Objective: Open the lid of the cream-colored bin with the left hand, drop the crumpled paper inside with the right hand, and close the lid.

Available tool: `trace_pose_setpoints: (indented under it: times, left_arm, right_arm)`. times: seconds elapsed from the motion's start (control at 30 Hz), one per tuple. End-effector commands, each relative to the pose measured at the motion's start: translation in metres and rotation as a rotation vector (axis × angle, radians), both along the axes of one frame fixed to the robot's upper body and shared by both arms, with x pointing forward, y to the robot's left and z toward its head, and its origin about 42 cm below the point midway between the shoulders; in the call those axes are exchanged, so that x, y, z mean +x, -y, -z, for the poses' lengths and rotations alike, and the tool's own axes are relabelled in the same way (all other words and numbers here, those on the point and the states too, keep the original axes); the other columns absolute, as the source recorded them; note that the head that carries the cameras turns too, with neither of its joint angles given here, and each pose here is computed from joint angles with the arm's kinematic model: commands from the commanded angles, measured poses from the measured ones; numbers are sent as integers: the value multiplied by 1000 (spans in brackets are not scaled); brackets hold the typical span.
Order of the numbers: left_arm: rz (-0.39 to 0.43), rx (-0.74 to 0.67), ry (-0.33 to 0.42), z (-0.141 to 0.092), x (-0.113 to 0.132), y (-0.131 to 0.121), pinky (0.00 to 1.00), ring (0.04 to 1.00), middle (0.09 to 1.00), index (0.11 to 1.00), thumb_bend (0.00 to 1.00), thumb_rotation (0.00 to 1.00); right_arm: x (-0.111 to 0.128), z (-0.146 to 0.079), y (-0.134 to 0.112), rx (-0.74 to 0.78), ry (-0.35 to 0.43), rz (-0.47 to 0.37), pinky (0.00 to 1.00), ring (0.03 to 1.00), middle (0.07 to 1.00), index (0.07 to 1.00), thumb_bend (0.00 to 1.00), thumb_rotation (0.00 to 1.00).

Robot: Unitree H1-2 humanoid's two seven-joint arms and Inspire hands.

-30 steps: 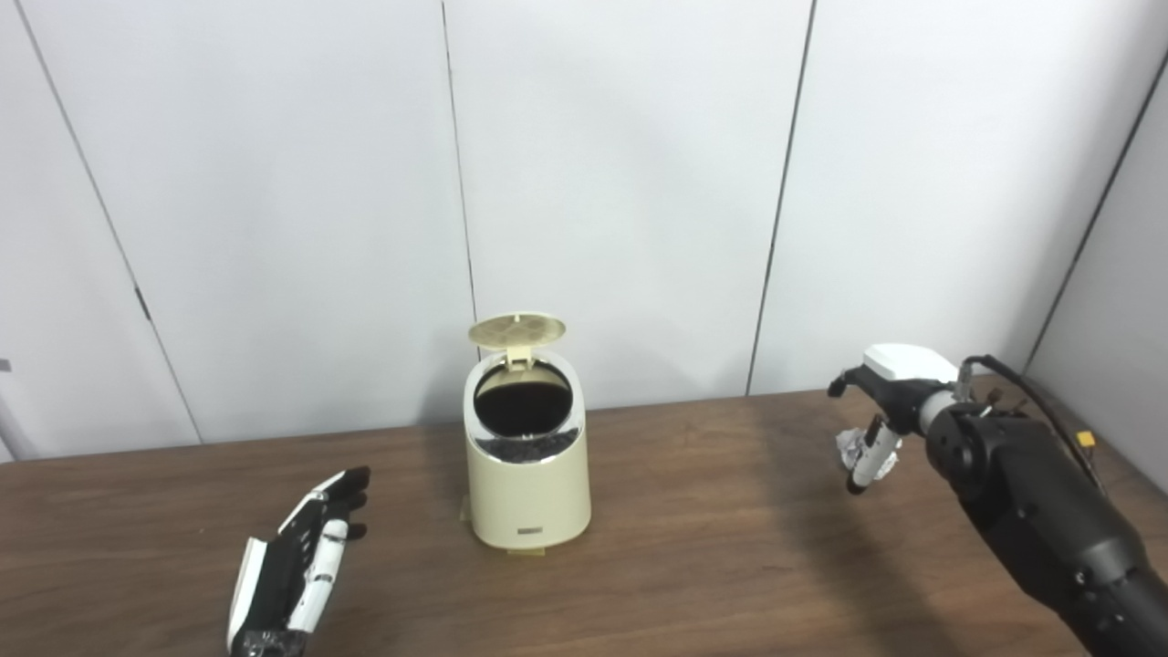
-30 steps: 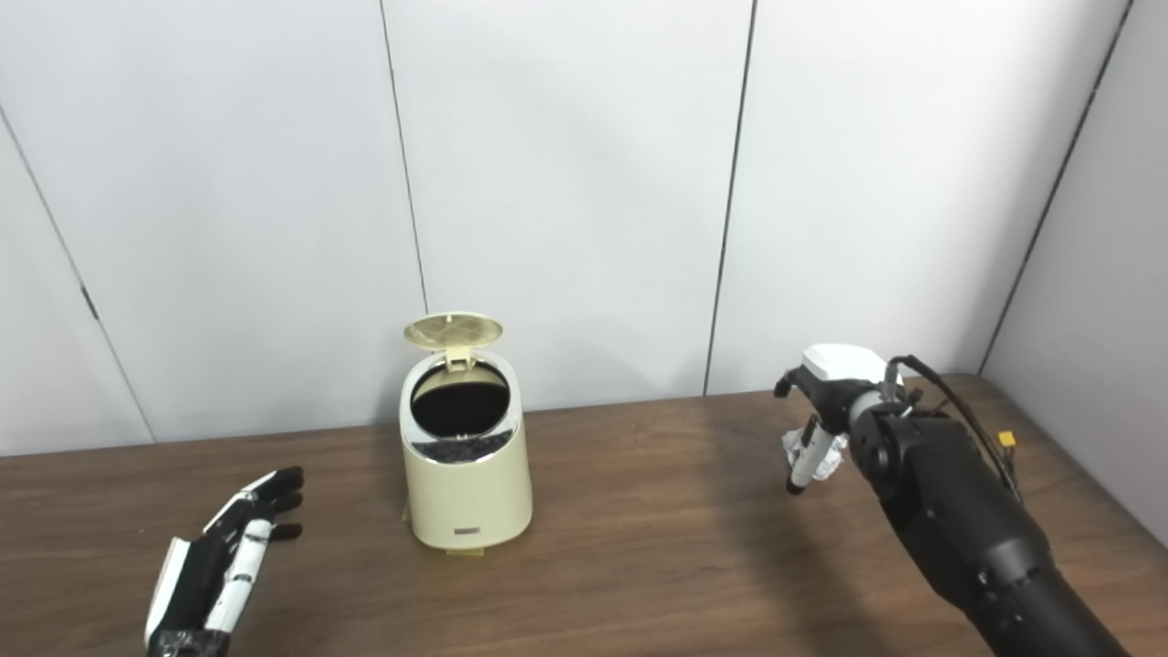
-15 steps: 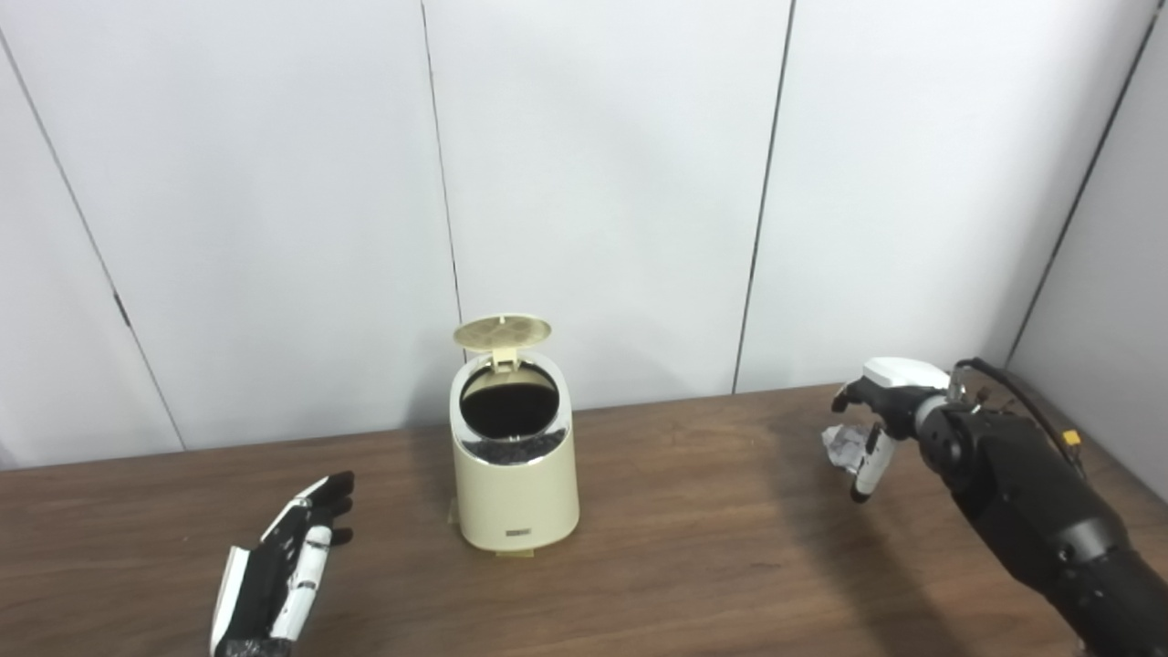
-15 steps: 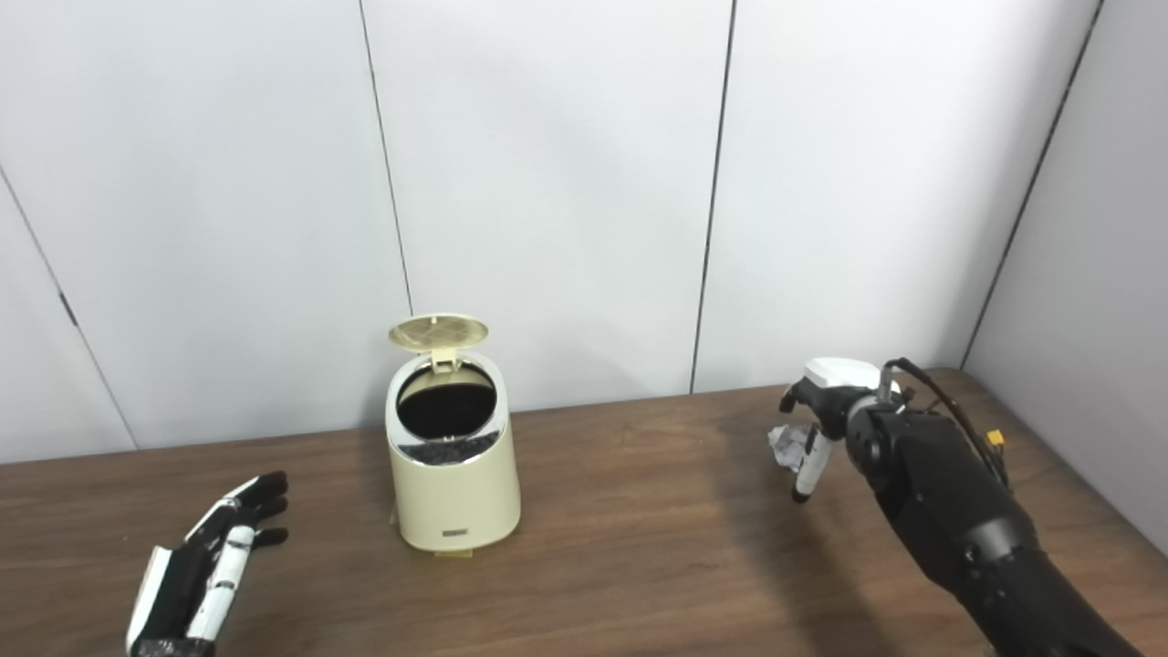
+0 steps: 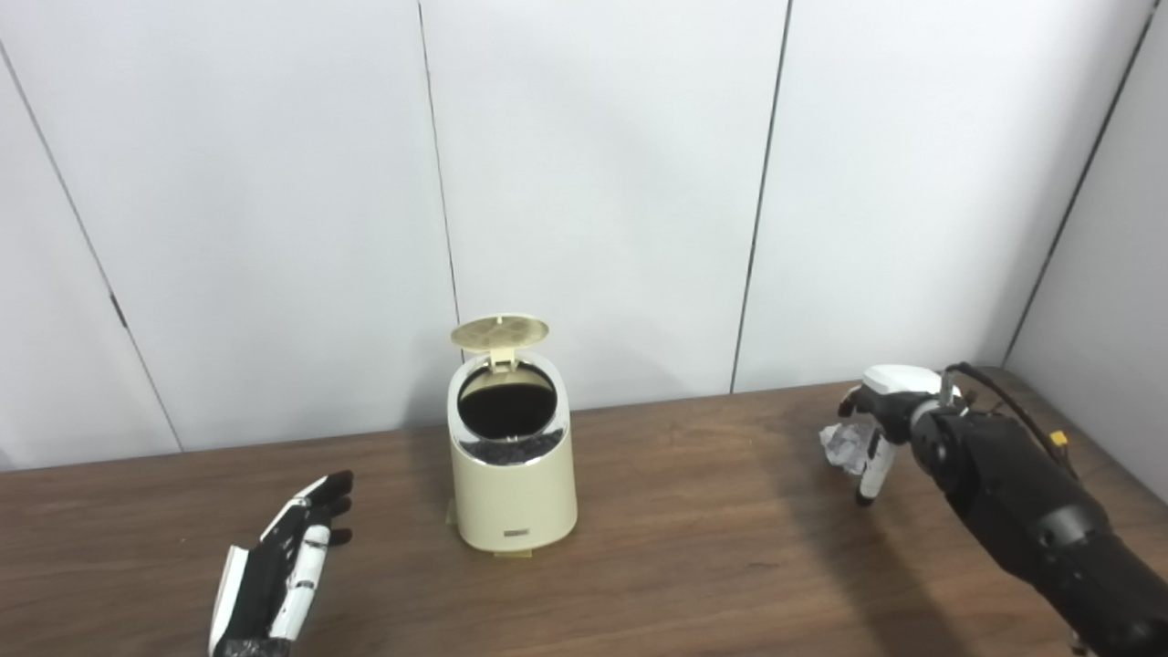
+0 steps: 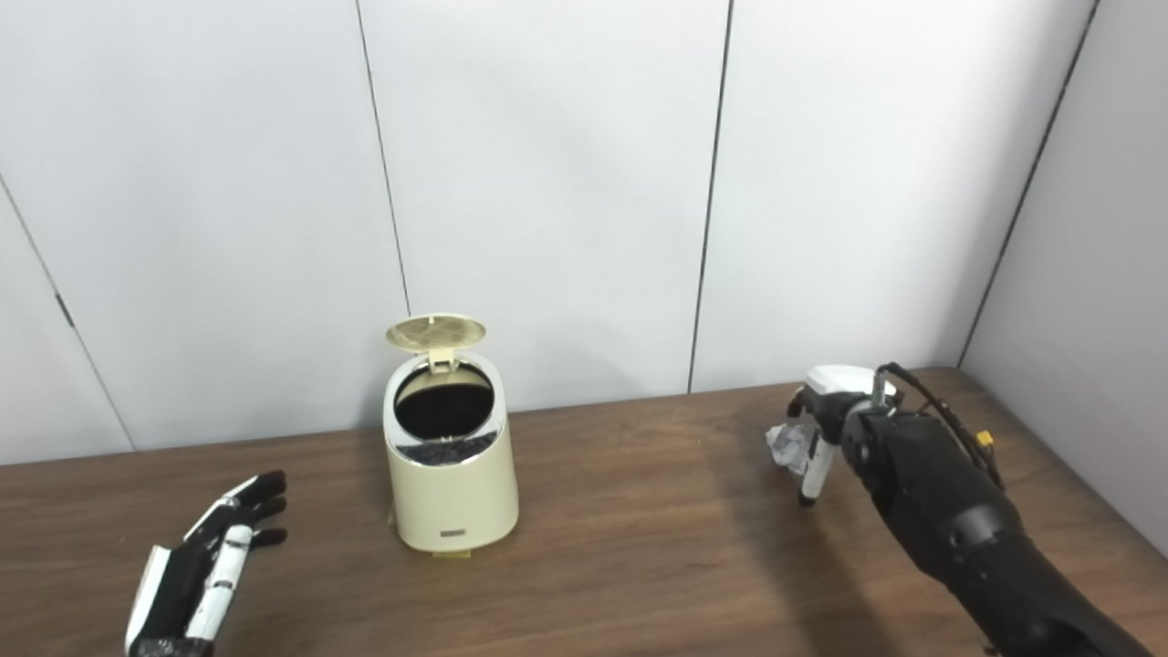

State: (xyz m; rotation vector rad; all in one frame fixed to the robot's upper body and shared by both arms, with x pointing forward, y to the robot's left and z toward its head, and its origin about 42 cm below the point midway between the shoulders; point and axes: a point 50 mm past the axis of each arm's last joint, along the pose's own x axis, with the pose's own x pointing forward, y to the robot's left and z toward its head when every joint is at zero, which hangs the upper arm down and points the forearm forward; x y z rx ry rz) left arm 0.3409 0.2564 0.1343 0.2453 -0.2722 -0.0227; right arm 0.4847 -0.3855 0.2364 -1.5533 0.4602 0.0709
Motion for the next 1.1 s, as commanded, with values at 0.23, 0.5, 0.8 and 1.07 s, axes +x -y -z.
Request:
trace_pose_setpoints:
  times: [0.23,0.5,0.8,1.07]
  left_arm:
    - [8,4,93,-25,2,1,730,830,846,847,212,821]
    - [4,13,93,-25,3,2,713,823,842,841,202,820]
    - [1,22,96,-26,1,2,713,823,843,843,200,828]
    - [2,22,88,-25,1,0,723,829,849,850,205,833]
  right_arm:
    - [22,-29,0,8,86,-22,737,852,894,825,950,146]
    - [26,-27,-3,-14,79,-29,625,808,893,831,951,159]
    - [25,-24,-4,-12,63,-52,814,876,878,815,935,151]
    - [29,-20,-6,-45,-4,-50,955,910,889,801,945,213]
